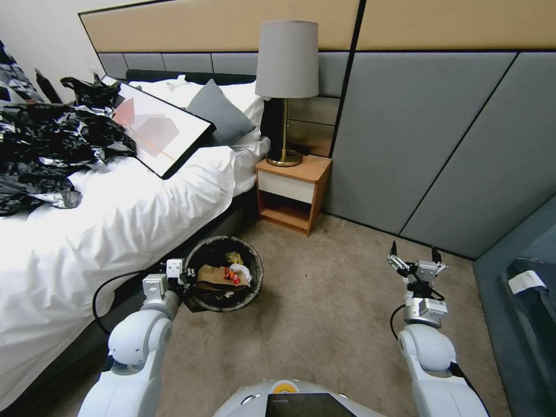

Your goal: Pick up the trash bin, then pick up the garbage from the floor and place it into the trash bin.

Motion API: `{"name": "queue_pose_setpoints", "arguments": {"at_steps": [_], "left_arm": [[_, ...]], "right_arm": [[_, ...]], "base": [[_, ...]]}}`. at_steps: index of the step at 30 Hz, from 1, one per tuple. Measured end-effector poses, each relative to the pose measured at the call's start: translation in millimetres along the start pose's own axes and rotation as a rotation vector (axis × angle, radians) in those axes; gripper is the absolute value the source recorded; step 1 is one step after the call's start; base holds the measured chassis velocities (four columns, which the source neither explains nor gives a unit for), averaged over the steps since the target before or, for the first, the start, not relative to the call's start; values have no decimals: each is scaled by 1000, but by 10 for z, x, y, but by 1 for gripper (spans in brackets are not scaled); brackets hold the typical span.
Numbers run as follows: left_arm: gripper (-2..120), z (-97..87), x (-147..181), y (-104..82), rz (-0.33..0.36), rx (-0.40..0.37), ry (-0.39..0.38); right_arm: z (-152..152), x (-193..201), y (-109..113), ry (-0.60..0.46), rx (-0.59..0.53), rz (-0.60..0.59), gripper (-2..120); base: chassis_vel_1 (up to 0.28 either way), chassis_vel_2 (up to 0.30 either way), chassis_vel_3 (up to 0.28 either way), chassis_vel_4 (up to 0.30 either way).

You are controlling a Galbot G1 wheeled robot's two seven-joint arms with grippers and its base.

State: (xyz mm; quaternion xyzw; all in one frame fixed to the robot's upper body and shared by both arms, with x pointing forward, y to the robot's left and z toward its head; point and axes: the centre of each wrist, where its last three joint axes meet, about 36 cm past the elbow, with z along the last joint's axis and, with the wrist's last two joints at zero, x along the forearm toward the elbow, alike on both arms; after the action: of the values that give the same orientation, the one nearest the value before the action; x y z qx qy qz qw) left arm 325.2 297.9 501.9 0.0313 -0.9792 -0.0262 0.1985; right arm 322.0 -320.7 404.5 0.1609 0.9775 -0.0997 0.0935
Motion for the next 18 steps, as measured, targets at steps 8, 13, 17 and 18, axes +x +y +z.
{"name": "queue_pose_setpoints", "arguments": {"at_steps": [8, 13, 17, 18], "left_arm": [[0, -8, 27, 4, 1, -4, -2], [0, -9, 33, 7, 0, -5, -2], [0, -11, 40, 11, -1, -5, -3], [0, -11, 42, 12, -2, -5, -3]], "right_arm": [[-18, -8, 5, -4, 2, -3, 100], [-28, -9, 7, -7, 1, -2, 100], [-36, -7, 15, -8, -1, -2, 100], [-37, -7, 17, -8, -1, -2, 100]], "base": [[36, 29, 29, 34], [70, 83, 88, 77], [114, 108, 94, 103], [120, 110, 96, 116]]}}
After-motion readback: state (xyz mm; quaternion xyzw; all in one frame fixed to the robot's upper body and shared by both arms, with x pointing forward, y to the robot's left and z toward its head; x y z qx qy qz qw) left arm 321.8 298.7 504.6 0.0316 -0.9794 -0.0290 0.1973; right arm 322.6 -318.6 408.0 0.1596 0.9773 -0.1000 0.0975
